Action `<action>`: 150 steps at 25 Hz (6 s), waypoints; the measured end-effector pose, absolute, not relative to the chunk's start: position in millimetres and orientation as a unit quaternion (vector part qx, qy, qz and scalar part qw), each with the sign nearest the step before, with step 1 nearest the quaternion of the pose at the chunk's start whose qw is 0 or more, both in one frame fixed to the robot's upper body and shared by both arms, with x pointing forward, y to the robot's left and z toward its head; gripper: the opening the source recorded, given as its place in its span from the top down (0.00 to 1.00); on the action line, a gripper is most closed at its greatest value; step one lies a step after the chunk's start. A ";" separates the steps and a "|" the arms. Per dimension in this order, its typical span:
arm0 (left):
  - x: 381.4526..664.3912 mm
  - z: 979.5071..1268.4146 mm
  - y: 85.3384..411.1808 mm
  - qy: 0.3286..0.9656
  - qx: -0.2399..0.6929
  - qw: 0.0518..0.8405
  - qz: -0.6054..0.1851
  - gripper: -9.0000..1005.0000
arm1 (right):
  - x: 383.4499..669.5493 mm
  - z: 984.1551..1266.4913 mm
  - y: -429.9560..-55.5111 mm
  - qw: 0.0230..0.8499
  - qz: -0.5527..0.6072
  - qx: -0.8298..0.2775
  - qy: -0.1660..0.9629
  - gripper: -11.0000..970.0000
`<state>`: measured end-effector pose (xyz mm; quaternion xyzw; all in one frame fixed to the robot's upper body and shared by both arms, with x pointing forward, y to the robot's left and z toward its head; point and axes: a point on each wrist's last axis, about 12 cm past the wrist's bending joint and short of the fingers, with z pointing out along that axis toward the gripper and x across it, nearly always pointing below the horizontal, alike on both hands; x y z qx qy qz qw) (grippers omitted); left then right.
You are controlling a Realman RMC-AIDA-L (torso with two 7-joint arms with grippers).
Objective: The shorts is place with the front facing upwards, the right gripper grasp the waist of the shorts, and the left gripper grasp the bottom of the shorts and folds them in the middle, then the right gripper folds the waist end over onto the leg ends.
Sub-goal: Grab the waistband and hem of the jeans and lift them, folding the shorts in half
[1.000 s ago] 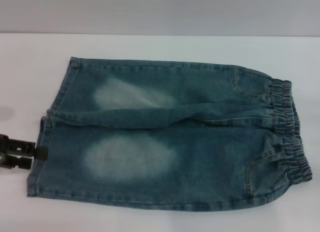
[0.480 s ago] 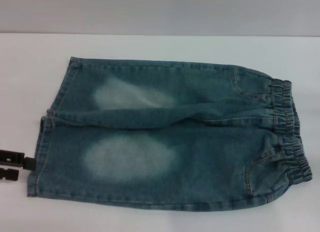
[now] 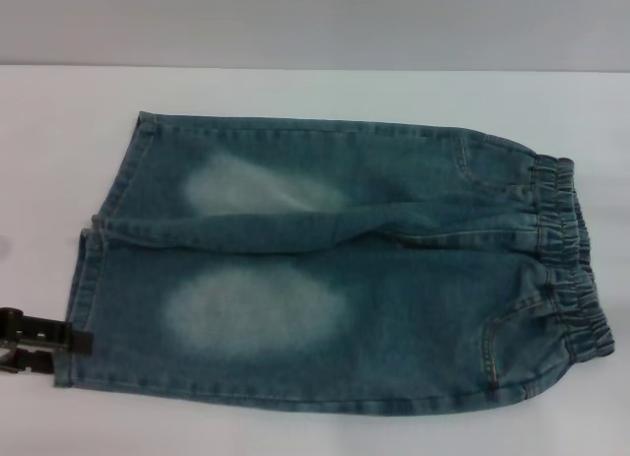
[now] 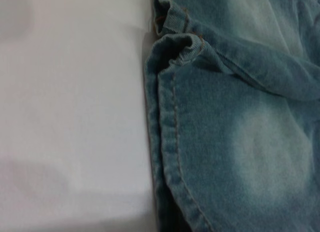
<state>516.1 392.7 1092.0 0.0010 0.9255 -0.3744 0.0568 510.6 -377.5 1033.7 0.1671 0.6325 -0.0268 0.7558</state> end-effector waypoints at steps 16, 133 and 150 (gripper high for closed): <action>518.7 1087.1 383.9 0.925 0.011 0.058 -0.375 0.20 | 510.8 1034.3 -380.4 0.755 -0.030 0.169 0.633 0.22; 573.8 1116.3 363.4 0.921 0.022 0.142 -0.361 0.98 | 577.8 1122.5 -280.3 -0.001 0.203 -0.464 0.862 0.32; 576.4 1120.1 367.5 0.922 0.020 0.151 -0.357 0.98 | 574.4 1118.7 -283.9 0.000 0.206 -0.465 0.861 0.97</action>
